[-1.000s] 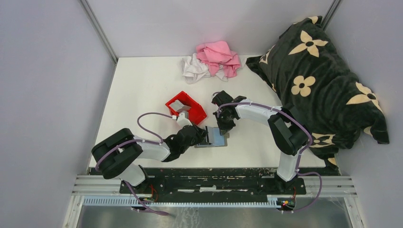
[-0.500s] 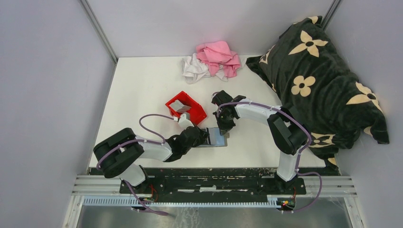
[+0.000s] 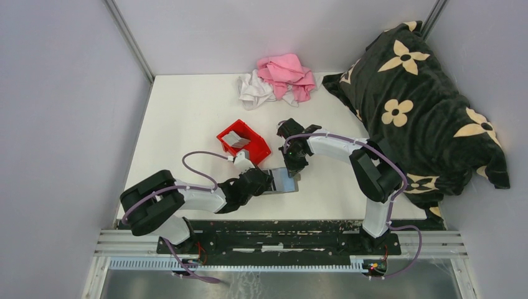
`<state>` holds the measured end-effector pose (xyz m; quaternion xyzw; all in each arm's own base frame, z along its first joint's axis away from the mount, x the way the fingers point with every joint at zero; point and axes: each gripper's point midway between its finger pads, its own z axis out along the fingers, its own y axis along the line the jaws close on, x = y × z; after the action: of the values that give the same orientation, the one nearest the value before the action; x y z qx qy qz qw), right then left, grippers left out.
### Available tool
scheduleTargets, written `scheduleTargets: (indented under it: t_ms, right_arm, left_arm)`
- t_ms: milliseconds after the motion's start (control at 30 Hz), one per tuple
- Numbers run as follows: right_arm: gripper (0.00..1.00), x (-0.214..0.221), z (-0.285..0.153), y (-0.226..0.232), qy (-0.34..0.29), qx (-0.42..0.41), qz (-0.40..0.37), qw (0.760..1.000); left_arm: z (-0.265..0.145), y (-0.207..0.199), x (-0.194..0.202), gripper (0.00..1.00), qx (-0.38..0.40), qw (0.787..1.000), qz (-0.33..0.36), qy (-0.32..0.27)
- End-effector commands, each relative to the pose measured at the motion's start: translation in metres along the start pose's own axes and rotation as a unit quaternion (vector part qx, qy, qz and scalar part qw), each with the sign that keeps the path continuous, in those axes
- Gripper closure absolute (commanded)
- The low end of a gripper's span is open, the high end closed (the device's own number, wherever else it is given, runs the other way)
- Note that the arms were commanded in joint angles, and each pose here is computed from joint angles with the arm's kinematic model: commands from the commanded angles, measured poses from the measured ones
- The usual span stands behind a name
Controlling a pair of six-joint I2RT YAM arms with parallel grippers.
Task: Put the credit cards into the card holder
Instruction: Insert the credit card into the card holder.
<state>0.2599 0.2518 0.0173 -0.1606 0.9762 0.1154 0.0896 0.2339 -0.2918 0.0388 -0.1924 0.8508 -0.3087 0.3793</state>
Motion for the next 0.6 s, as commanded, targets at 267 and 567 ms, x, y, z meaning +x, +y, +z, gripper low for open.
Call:
scheduleTargets:
  t_ms: [267,567]
  right_arm:
    - [0.96,-0.003,0.006,-0.01,0.0,0.03,-0.013,0.999]
    - [0.96,-0.004,0.009,-0.01,0.003,0.031,-0.015,0.999]
  left_arm:
    - [-0.003,0.02,0.01,0.97,-0.05,0.999,0.012,0.009]
    - [0.005,0.016,0.021,0.97,-0.051,0.998,0.02,0.028]
